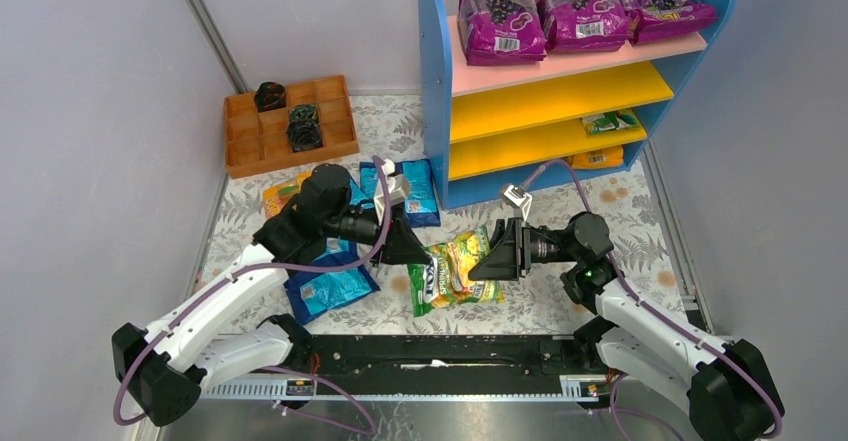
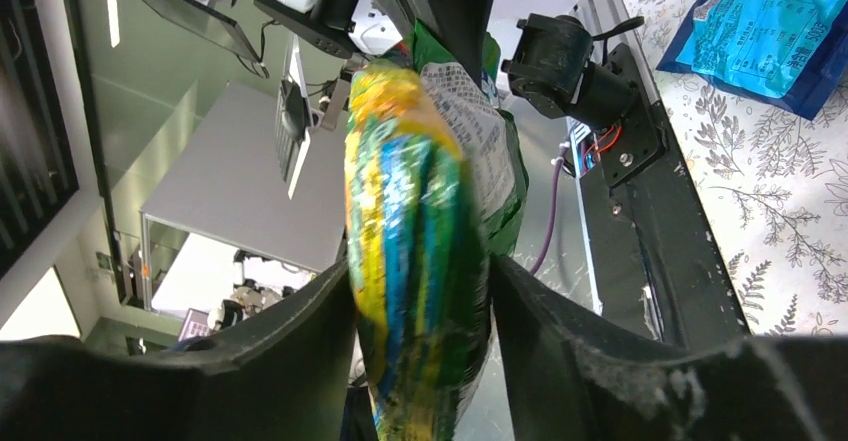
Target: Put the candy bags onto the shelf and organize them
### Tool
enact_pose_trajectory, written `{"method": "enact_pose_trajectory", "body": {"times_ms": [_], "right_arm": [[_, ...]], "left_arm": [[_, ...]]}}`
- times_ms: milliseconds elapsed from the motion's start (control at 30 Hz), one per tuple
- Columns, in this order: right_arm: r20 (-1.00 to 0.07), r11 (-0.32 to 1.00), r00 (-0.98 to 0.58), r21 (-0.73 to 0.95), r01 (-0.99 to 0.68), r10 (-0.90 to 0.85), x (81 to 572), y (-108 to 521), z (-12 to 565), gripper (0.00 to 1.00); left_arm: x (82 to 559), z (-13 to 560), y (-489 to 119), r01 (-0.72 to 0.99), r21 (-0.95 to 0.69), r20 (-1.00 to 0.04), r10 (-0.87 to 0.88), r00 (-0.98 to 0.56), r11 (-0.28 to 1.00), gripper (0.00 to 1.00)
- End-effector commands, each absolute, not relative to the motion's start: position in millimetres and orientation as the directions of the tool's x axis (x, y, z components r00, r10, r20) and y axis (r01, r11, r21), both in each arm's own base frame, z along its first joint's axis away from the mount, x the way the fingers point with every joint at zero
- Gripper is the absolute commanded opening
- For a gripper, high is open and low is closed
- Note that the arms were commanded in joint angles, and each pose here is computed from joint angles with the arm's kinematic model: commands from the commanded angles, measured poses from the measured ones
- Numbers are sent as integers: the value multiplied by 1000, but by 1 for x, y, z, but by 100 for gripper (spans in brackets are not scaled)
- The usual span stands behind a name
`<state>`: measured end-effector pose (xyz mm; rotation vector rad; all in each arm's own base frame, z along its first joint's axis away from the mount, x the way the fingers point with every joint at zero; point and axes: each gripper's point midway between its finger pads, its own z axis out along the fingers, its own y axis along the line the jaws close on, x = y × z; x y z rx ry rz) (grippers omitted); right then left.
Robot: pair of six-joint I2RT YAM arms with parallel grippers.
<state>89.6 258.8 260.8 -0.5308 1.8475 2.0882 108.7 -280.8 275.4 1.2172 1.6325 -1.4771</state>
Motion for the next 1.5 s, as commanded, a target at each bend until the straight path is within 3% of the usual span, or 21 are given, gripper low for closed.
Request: {"method": "enact_pose_trajectory", "body": {"times_ms": [0,133,233,333,433,533,733,967,1167,1467], "right_arm": [[-464,-137,-886,878,-458,-12,87,260,266,53],[-440,-109,-898,891,-440,29,95,262,265,40],[-423,-23,-903,905,-426,69,107,263,252,29],[-417,26,-903,909,-417,100,114,263,244,27],[-421,90,-895,907,-412,147,126,259,240,24],[-419,204,-884,902,-379,210,146,247,231,22],[-329,469,-863,874,-125,382,191,183,189,21],[-371,536,-733,844,-10,570,229,118,209,21],[-415,480,-605,875,-62,679,255,102,263,22],[-254,217,-488,967,-133,835,311,94,294,23]], "left_arm": [[124,290,-287,941,-337,-929,170,-327,-31,0],[134,289,-288,938,-347,-923,168,-346,26,1],[147,292,-283,944,-306,-935,151,-322,122,14],[173,298,-269,925,-230,-959,91,-268,302,46],[196,309,-247,854,-177,-977,20,-214,488,72],[216,324,-220,748,-148,-986,-36,-163,647,84],[235,389,-181,573,-184,-981,-189,-50,799,92],[250,456,-159,469,-268,-935,-345,86,841,95],[262,445,-155,424,-254,-935,-332,121,869,95],[266,412,-154,403,-221,-954,-283,101,888,95]]}}
